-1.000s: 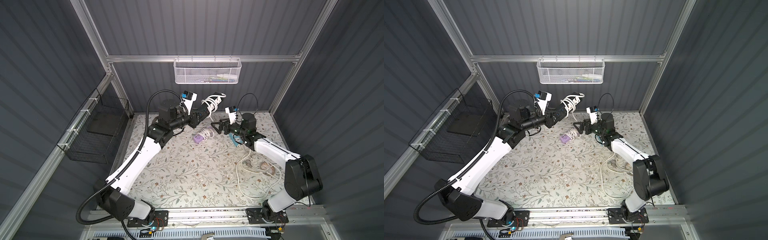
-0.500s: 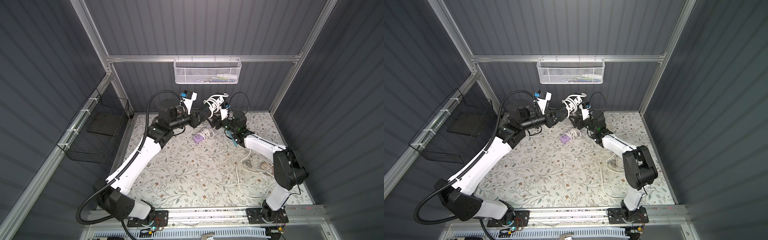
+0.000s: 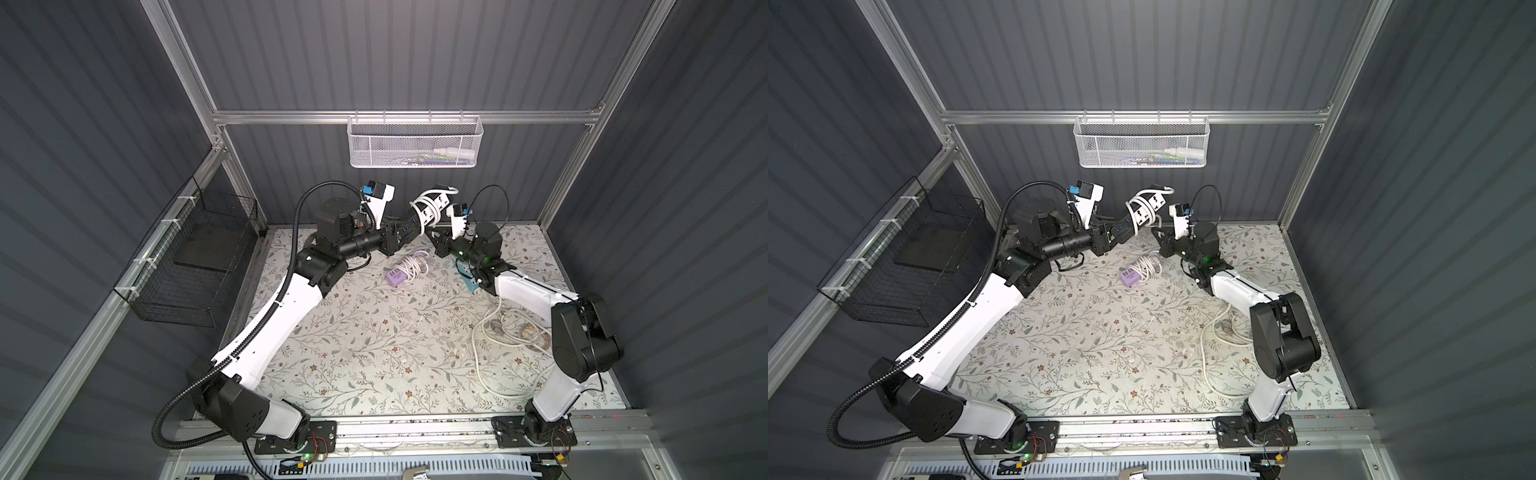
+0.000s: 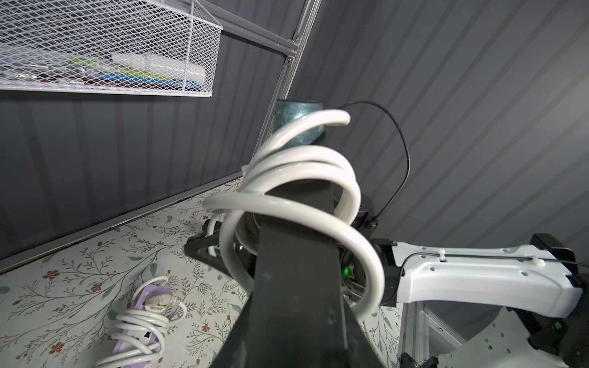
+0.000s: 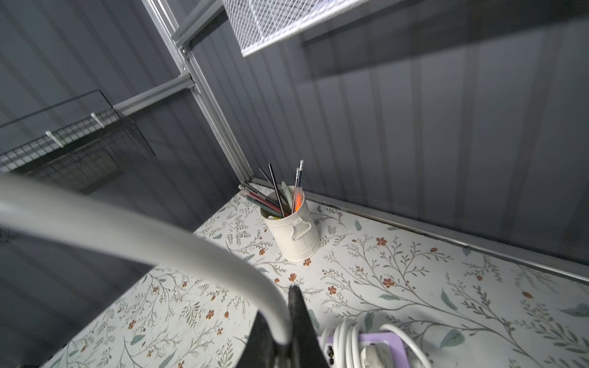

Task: Unwrap the cord wrapped around the power strip
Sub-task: Unwrap the power cord from the power strip.

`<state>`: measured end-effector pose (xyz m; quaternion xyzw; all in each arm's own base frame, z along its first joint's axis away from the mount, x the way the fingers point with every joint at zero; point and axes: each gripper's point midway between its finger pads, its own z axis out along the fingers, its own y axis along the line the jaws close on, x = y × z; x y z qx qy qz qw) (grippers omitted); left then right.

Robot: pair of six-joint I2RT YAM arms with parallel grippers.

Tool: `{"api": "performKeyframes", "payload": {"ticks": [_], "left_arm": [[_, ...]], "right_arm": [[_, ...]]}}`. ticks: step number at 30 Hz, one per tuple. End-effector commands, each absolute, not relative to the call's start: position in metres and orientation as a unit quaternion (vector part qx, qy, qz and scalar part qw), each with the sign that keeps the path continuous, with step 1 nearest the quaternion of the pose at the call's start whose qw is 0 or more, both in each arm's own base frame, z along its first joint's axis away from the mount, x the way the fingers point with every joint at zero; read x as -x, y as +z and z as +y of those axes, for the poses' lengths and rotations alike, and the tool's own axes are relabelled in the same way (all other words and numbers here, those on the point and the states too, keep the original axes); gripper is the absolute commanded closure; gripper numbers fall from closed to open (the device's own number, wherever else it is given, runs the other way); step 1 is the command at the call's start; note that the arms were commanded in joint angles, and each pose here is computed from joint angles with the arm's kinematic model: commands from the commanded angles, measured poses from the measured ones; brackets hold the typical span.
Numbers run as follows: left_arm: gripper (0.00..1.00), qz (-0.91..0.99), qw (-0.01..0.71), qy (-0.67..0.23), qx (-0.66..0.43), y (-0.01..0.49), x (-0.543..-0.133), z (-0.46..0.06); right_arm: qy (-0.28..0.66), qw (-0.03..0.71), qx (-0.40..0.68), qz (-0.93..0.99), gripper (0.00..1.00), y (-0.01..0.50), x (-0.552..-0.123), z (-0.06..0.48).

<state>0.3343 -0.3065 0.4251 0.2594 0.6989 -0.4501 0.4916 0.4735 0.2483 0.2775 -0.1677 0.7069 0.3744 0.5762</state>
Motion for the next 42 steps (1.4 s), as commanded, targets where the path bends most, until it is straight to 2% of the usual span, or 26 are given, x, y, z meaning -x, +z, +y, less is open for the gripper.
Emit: {"api": "performKeyframes", "payload": {"ticks": [1,11,15,19,24,32,37,42], "left_arm": [[1.0,0.665,0.512,-0.464,-0.284,0.444,-0.33,-0.313],[1.0,0.685,0.445,-0.495,-0.298,0.406,-0.339,-0.34],[1.0,0.701,0.45,-0.471,-0.291,0.394,-0.348,-0.337],[1.0,0.711,0.467,-0.443,-0.282,0.39,-0.356,-0.33],[1.0,0.714,0.496,-0.416,-0.267,0.398,-0.365,-0.316],[1.0,0.699,0.534,-0.401,-0.255,0.423,-0.366,-0.299],[1.0,0.675,0.542,-0.422,-0.27,0.442,-0.353,-0.3],[1.0,0.63,0.522,-0.49,-0.302,0.458,-0.329,-0.313]], "right_arm": [[0.384,0.584,0.146,0.7,1.0,0.306,-0.481,0.223],[0.385,0.605,0.144,0.682,1.0,0.391,-0.495,0.18],[0.382,0.617,0.146,0.672,1.0,0.419,-0.477,0.167],[0.376,0.619,0.134,0.676,1.0,0.424,-0.451,0.153],[0.365,0.601,0.098,0.704,1.0,0.394,-0.418,0.127],[0.341,0.539,0.038,0.769,1.0,0.308,-0.386,0.101],[0.344,0.493,0.004,0.799,1.0,0.254,-0.391,0.099],[0.348,0.46,-0.014,0.817,1.0,0.22,-0.419,0.102]]}}
